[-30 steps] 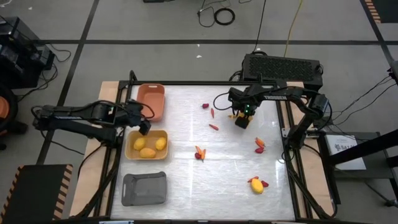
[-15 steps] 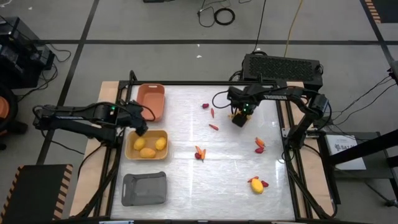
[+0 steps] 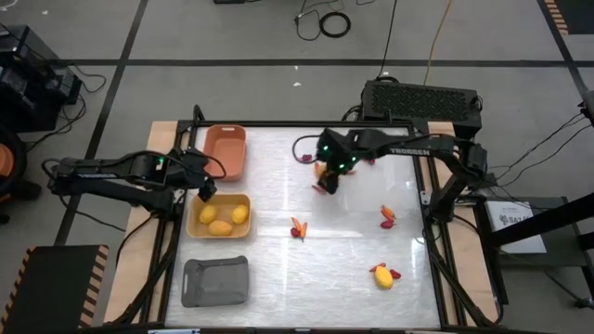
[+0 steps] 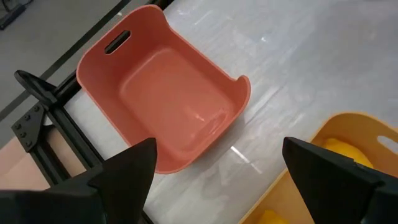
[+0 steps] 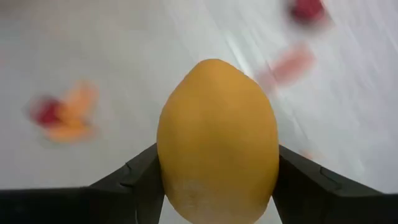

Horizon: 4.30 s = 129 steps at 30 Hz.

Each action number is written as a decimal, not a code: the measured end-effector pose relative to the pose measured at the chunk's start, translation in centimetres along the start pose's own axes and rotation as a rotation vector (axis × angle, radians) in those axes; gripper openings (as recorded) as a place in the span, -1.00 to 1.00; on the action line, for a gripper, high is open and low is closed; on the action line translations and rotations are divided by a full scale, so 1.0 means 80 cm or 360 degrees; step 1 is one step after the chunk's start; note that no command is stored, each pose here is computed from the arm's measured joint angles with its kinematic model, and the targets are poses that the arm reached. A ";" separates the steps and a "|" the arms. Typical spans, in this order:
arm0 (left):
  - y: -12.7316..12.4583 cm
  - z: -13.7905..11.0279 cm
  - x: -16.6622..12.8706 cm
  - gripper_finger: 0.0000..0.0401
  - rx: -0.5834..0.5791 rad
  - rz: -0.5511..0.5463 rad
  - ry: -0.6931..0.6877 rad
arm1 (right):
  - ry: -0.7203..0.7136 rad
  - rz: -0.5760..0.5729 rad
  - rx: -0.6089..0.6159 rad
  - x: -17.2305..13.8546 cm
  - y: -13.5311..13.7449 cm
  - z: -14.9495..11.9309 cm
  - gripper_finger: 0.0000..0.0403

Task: Sort produce into baskets
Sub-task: Put the yellow lemon into the yellow bin

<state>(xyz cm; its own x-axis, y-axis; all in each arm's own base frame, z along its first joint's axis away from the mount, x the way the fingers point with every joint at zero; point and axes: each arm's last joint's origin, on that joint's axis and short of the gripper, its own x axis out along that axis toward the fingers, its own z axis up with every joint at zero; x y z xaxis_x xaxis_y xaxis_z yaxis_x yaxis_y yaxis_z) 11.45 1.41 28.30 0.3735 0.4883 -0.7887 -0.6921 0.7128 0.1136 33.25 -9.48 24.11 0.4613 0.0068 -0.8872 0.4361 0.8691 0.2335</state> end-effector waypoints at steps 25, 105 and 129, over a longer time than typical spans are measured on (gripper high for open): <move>0.007 -0.011 -0.001 0.76 -0.0102 0.0053 0.0139 | -0.1295 0.0818 -0.0149 0.141 0.174 0.092 0.16; -0.014 0.023 -0.001 0.76 -0.0478 -0.0129 -0.0270 | 0.0656 0.0132 -0.0598 -0.061 0.241 -0.040 0.70; -0.080 0.067 0.058 0.76 -0.0254 -0.0386 -0.0234 | 0.1085 -0.0243 0.0738 -0.012 0.212 -0.256 0.70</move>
<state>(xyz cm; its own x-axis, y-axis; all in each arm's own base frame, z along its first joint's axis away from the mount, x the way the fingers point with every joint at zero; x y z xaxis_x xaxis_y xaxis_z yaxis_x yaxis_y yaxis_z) 20.94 1.80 27.18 0.6164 0.3896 -0.6843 -0.6558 0.7351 -0.1721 24.39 15.34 20.79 -0.1315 0.3327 -0.9338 0.7983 0.5940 0.0992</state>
